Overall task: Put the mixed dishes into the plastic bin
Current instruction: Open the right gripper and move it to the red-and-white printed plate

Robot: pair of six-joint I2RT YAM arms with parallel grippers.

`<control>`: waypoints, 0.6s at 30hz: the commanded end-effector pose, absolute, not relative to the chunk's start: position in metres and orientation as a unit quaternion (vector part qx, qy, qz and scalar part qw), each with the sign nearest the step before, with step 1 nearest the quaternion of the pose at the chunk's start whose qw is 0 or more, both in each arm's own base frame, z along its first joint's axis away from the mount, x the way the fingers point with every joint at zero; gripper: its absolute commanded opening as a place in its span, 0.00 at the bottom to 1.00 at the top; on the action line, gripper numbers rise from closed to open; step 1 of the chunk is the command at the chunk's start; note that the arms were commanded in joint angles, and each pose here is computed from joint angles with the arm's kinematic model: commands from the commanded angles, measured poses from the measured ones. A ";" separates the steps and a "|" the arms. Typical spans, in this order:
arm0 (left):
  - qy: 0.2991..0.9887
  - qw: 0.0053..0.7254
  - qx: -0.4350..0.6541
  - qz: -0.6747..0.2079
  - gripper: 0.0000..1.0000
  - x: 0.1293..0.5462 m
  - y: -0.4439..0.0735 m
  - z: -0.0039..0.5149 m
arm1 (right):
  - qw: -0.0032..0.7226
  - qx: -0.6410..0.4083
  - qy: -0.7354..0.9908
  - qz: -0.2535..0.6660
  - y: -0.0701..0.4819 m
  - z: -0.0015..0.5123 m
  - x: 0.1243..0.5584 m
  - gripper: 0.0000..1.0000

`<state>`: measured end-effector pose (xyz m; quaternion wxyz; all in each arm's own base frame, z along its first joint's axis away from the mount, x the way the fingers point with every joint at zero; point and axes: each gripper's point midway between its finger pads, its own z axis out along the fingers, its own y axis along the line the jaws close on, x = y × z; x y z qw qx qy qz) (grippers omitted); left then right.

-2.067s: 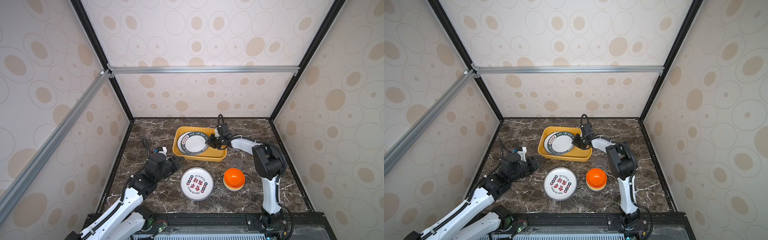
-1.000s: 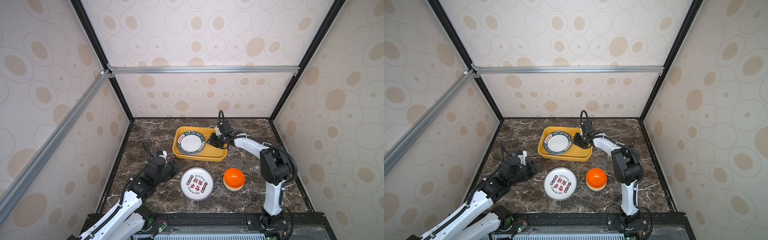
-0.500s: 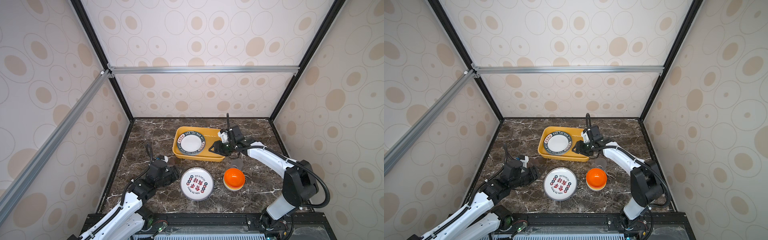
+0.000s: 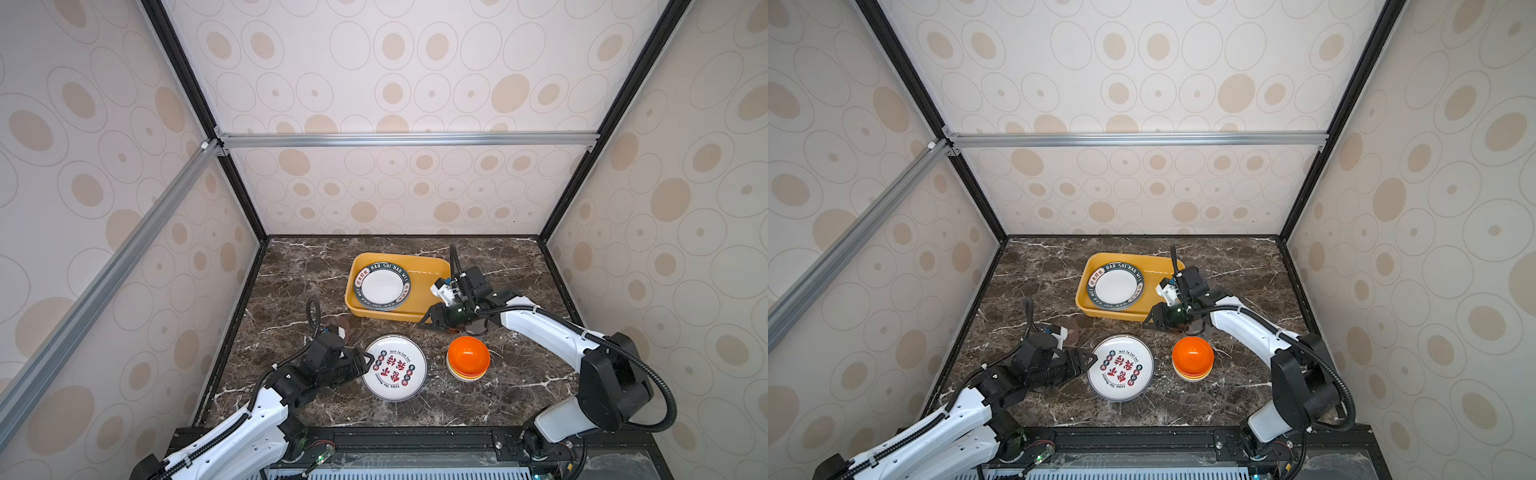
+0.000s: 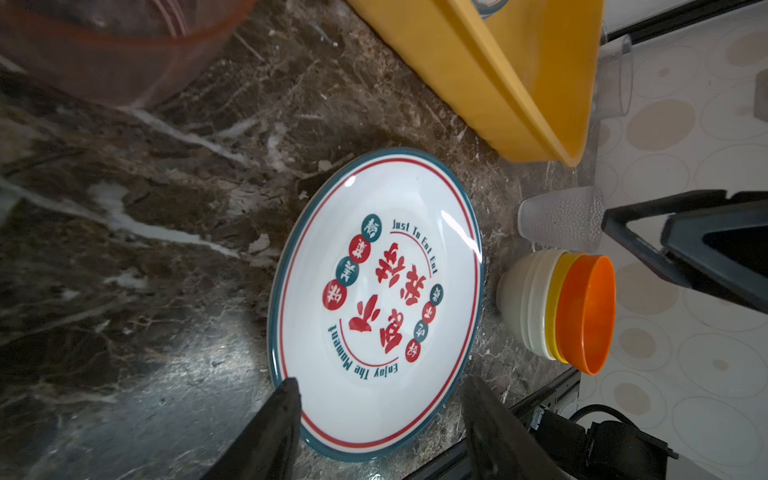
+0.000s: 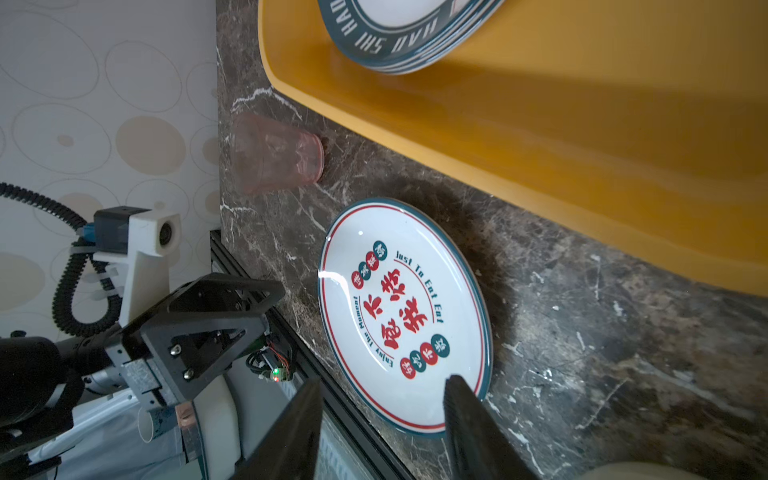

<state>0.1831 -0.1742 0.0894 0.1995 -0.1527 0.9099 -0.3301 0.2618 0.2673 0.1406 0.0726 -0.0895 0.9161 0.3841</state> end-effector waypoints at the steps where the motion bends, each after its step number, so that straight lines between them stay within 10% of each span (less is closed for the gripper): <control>1: 0.912 0.196 -0.165 -0.321 0.62 0.181 -0.172 0.078 | 0.062 -0.112 0.910 0.395 0.270 0.143 0.245 0.51; 18: 0.888 0.190 -0.201 -0.368 0.48 0.170 -0.172 0.042 | 0.064 -0.102 0.909 0.399 0.274 0.138 0.248 0.49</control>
